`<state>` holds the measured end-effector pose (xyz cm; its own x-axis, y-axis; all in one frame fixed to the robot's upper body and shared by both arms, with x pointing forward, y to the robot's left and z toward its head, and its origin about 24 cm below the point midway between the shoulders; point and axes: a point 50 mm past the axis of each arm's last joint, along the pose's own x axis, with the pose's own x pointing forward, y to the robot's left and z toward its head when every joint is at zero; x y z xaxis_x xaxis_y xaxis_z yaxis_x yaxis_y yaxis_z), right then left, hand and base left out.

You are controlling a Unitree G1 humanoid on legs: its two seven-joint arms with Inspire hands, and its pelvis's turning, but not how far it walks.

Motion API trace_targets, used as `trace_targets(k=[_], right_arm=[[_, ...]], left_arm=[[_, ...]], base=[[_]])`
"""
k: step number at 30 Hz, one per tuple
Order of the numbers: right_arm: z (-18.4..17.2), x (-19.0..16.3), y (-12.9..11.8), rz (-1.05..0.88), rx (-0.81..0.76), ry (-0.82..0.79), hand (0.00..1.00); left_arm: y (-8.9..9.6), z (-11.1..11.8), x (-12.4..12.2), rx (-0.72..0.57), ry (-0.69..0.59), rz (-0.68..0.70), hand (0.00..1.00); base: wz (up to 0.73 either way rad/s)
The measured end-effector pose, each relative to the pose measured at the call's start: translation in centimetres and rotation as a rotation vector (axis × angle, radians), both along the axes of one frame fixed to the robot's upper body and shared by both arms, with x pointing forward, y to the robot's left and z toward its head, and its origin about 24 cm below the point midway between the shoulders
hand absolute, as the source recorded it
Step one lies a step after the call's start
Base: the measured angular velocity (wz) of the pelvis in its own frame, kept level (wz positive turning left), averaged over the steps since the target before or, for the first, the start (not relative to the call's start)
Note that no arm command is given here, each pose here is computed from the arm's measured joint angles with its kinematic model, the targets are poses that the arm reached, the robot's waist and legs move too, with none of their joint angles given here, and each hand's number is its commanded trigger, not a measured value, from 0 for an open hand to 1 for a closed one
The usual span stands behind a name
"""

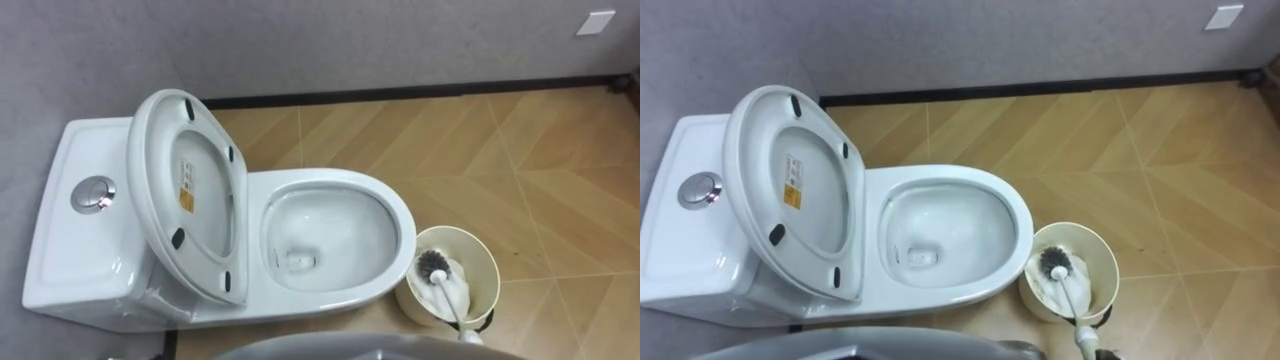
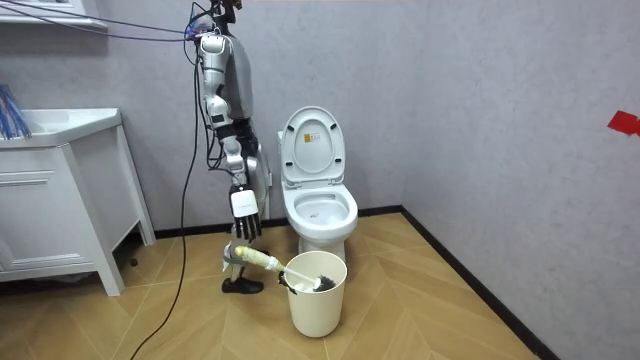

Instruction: Brush toilet

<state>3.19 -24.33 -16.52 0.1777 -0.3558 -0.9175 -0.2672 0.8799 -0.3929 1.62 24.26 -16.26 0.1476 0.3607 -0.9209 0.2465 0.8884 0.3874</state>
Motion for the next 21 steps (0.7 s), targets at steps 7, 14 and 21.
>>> trace_targets(k=[7,14,21], right_arm=[[0.8,2.7,-0.4,-0.004,-0.073,-0.17,0.0],[1.6,4.8,-0.7,-0.028,-0.128,-0.308,0.0],[1.9,5.8,-0.9,-0.109,-0.149,-0.374,0.0]], left_arm=[[0.1,0.1,0.4,0.017,-0.032,-0.008,0.0],[0.1,0.1,0.7,0.01,-0.06,-0.015,0.0],[0.2,0.2,1.6,0.014,-0.103,-0.016,0.0]], base=[[0.0],[0.0],[0.02]])
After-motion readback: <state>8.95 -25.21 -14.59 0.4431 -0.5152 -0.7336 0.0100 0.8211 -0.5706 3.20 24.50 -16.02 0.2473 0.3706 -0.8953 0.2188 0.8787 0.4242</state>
